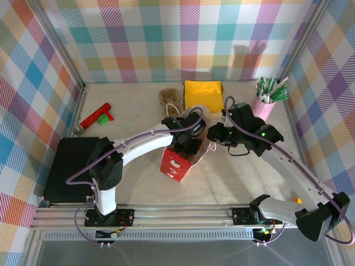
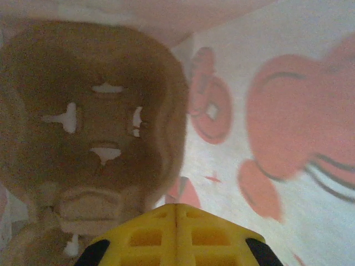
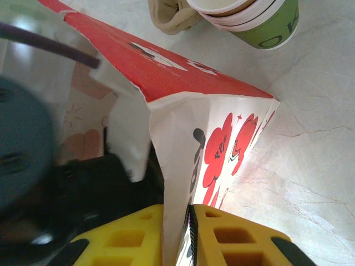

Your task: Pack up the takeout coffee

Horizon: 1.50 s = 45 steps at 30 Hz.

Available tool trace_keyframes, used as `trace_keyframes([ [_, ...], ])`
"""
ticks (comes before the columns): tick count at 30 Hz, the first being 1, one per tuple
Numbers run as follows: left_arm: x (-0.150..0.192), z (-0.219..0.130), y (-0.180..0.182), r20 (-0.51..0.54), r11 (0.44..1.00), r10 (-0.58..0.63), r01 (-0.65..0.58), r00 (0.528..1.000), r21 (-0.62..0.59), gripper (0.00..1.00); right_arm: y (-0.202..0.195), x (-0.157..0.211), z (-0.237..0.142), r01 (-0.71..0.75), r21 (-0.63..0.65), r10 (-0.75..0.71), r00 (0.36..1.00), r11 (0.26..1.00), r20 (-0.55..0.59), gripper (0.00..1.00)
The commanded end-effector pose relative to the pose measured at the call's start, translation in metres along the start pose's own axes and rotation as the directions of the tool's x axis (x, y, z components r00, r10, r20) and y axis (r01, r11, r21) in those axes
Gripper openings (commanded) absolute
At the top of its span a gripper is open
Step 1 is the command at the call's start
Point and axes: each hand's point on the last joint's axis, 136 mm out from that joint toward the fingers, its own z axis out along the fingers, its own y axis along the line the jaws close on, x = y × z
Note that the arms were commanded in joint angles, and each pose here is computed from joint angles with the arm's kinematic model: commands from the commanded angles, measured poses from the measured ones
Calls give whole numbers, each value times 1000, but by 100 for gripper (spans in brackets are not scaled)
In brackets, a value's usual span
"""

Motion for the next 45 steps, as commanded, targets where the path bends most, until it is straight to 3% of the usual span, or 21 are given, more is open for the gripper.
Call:
trace_keyframes([
  [1,10,18,10,-47,998,15,-18,999,-62,0,13,-4,-14,5,-32,-4,1000,999,26,21],
  [19,29,61,21,-132,998,1,-10,991,-68,0,18,-7,-18,14,-45,-13,999,999,38,21],
  [34,-6,-45,-15,73,999,-10,7,997,44,1,15,-8,-20,22,0,-22,999,1000,44,21],
  [42,-8,-64,-10,103,1000,-21,20,994,13,2,13,-8,-23,28,20,-29,998,999,49,21],
  [45,-10,-76,-17,131,998,-29,21,991,62,3,11,-7,-23,42,31,-44,998,999,48,20],
])
